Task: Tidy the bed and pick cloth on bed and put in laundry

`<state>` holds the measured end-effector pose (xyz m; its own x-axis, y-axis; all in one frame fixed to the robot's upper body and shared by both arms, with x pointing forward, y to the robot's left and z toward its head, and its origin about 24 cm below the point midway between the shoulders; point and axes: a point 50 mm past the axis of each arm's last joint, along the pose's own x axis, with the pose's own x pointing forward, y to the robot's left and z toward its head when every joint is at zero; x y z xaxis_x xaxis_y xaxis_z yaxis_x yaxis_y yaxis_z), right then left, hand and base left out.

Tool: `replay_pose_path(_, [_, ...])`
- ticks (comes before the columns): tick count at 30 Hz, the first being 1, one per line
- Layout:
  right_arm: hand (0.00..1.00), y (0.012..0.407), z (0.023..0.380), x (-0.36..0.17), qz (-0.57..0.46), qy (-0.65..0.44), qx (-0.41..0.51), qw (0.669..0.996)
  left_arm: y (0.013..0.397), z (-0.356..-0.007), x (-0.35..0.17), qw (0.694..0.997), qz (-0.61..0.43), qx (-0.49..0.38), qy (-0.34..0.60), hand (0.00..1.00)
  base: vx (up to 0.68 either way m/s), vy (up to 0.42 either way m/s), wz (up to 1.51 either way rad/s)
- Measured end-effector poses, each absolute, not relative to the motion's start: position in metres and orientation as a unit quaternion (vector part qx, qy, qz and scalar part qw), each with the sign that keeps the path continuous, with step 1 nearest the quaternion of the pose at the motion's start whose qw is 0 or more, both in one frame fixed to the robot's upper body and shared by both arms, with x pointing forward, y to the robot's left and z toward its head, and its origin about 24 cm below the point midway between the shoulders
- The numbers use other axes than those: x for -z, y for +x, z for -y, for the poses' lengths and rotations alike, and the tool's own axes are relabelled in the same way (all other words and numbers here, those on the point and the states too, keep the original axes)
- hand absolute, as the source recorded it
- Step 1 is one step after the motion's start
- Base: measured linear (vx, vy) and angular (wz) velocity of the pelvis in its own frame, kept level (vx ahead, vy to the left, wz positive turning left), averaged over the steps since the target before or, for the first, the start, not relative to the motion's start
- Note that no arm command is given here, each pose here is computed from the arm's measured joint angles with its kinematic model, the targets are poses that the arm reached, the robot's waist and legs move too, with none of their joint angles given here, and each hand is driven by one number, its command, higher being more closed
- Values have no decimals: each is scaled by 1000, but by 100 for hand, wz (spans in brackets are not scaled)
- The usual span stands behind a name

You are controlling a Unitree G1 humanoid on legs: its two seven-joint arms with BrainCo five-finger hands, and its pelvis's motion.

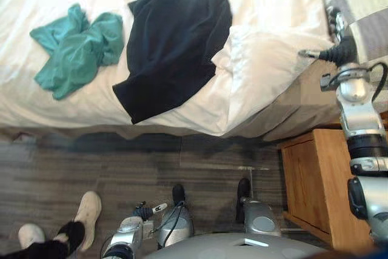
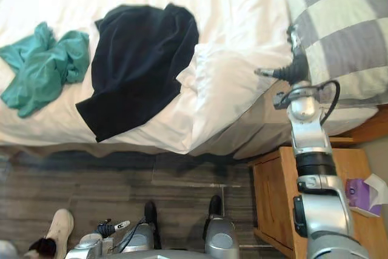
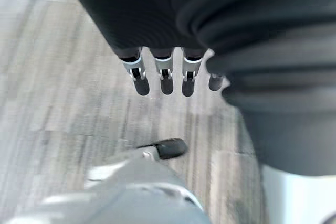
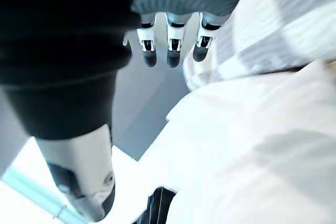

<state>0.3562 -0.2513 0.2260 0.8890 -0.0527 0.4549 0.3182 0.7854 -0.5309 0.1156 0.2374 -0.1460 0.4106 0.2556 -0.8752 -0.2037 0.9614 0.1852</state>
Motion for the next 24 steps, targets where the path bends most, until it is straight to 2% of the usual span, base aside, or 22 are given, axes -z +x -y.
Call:
replay_pose_path(7, [0,362,234,-296,271,-360,95,887,133,-234,138,859,-494,-134,14,0,-18,-3,26])
replay_pose_path(13, [0,371,243,-312,218,-390,114,887,151,-220,133,868,-483,-118,-23,0,-45,17,25])
replay_pose_path(14, [100,372,248,-311,207,-392,118,889,153,-217,133,867,-483,-115,-29,0,-50,34,30])
replay_pose_path(19, [100,373,273,-311,165,-378,146,899,149,-209,137,858,-505,-89,-24,0,-22,19,8])
replay_pose_path(24, [100,373,287,-310,155,-363,155,906,153,-208,135,865,-494,-76,-29,0,-2,4,-1])
